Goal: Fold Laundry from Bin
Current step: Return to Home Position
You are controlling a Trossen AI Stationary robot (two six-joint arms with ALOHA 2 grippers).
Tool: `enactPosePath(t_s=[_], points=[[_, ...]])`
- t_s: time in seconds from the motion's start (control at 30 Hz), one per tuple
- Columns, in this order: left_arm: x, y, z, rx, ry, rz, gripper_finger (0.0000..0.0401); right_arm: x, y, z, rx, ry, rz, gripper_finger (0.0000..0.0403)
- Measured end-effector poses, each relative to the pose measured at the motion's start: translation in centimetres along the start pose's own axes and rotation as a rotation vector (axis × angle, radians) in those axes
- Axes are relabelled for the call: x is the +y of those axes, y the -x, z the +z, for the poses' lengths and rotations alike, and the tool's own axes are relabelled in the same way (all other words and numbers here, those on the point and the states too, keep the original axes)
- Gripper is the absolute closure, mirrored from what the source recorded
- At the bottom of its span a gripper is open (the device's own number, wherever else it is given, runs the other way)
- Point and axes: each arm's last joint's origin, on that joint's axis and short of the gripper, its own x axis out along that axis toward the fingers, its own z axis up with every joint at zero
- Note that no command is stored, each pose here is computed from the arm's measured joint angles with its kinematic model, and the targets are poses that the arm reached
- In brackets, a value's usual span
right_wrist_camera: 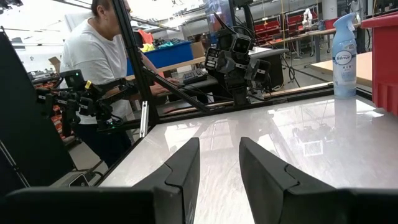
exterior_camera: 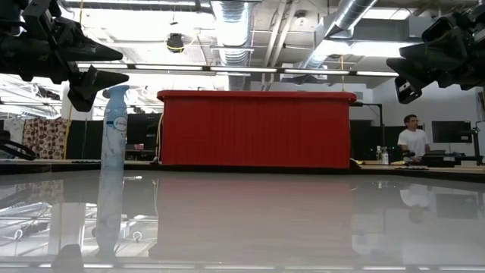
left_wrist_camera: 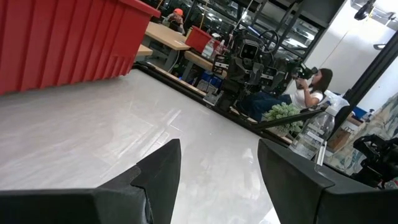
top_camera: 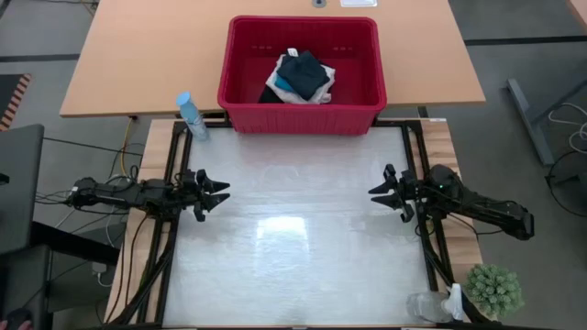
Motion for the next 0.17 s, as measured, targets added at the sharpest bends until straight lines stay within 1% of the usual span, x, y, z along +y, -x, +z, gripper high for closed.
enactPosePath(t_s=[0.17], points=[[0.0, 0.0, -0.01, 0.001, 0.0, 0.0, 0.0197, 0.0, 0.0, 0.0, 0.0, 0.0, 0.0, 0.0265]])
